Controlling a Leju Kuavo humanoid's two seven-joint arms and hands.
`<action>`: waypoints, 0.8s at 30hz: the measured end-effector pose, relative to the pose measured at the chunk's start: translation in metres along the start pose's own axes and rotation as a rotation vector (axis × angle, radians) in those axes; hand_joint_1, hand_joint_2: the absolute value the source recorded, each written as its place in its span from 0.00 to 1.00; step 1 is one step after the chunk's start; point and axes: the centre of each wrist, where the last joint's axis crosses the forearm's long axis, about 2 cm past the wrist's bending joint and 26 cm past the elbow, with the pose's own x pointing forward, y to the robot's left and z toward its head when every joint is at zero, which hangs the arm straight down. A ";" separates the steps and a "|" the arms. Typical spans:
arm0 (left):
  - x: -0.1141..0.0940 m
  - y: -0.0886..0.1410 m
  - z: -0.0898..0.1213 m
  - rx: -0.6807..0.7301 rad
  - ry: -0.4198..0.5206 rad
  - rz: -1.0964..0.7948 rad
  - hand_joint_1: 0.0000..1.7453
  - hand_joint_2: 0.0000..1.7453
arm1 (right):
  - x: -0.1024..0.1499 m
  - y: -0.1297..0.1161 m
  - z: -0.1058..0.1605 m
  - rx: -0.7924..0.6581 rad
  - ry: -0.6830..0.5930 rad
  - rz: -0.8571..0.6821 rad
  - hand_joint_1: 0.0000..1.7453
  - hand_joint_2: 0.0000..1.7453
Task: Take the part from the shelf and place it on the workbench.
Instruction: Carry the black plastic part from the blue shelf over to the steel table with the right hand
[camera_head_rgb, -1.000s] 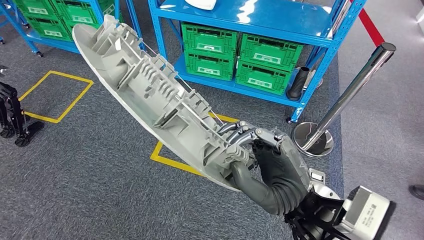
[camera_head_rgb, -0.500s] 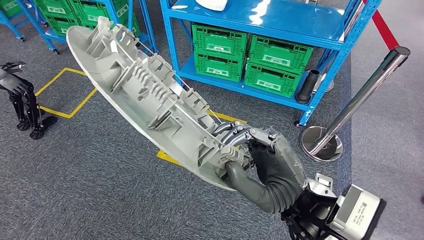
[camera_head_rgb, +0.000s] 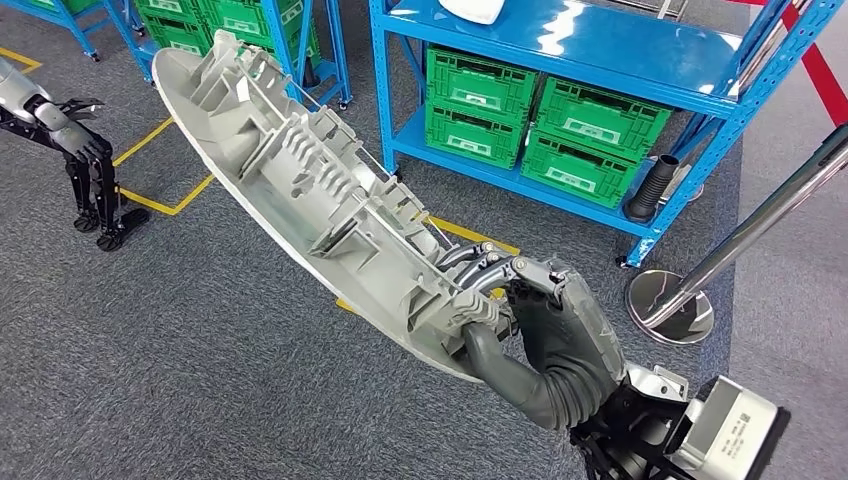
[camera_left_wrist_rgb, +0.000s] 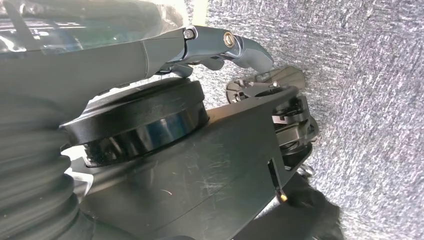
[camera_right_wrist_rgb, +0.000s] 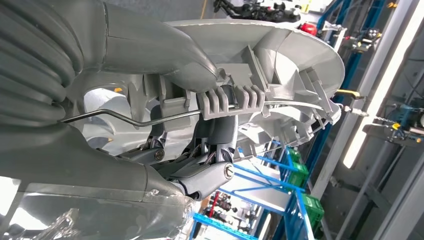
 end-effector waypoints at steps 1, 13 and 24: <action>0.000 0.000 0.000 0.000 -0.001 0.000 0.00 1.00 | 0.000 0.000 0.000 0.000 0.000 0.000 1.00 1.00; 0.000 0.003 0.000 0.004 -0.001 -0.008 0.00 1.00 | 0.000 0.000 0.000 -0.003 -0.002 0.001 1.00 1.00; 0.000 0.001 0.000 0.000 0.002 -0.008 0.00 1.00 | 0.000 -0.002 -0.001 -0.009 -0.005 0.006 1.00 1.00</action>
